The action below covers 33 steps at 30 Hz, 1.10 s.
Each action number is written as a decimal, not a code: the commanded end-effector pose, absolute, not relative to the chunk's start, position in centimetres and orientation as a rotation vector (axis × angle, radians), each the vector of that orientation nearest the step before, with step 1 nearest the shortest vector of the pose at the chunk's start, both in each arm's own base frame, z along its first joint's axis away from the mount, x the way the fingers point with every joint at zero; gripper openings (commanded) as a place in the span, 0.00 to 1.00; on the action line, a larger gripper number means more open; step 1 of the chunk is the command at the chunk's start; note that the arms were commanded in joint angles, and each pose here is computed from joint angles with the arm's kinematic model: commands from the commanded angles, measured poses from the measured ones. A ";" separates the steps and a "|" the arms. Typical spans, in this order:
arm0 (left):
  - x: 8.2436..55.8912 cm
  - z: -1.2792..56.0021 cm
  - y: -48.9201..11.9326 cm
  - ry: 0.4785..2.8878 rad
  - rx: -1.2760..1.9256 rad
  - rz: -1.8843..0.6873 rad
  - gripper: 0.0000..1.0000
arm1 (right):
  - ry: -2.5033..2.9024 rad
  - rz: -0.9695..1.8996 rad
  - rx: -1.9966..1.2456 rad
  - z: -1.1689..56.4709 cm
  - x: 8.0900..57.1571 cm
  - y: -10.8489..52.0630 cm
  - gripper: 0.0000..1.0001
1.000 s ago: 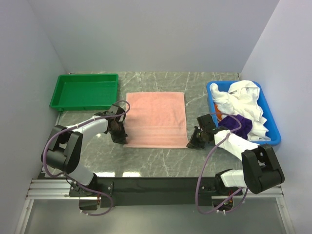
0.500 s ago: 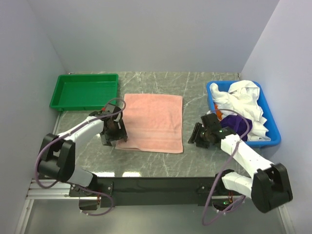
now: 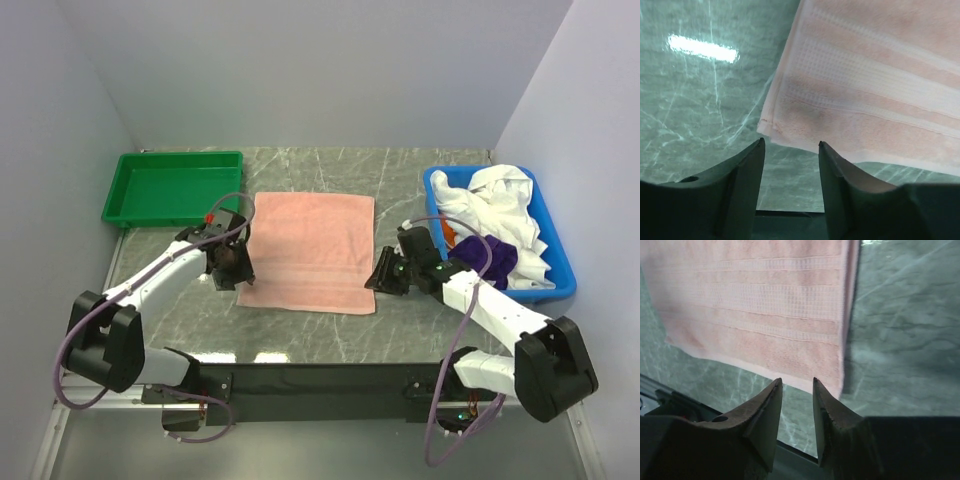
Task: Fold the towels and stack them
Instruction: Fold the towel
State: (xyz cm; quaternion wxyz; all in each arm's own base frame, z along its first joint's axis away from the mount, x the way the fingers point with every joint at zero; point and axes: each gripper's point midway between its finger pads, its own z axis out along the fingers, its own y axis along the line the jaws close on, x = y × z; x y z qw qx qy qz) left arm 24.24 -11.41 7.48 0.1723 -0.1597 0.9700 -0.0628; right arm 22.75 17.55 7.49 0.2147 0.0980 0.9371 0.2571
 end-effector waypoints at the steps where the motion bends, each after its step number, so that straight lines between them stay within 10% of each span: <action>1: 24.7 6.8 -12.3 2.739 -0.457 -0.220 0.51 | 2.567 0.832 0.253 7.6 23.2 19.6 0.36; 10: 21.3 0.7 -9.5 2.890 -0.464 0.024 0.21 | 2.786 0.722 0.322 1.4 20.4 18.5 0.32; 23: 18.5 0.4 -9.2 2.974 -0.525 0.052 0.06 | 2.827 0.484 0.518 -0.8 19.0 13.1 0.29; 28: 17.4 1.4 -9.9 2.994 -0.556 -0.020 0.07 | 2.793 0.451 0.515 0.1 19.4 11.6 0.30; 33: 17.2 3.2 -10.4 2.966 -0.569 -0.096 0.39 | 2.658 0.520 0.410 4.0 22.0 12.3 0.31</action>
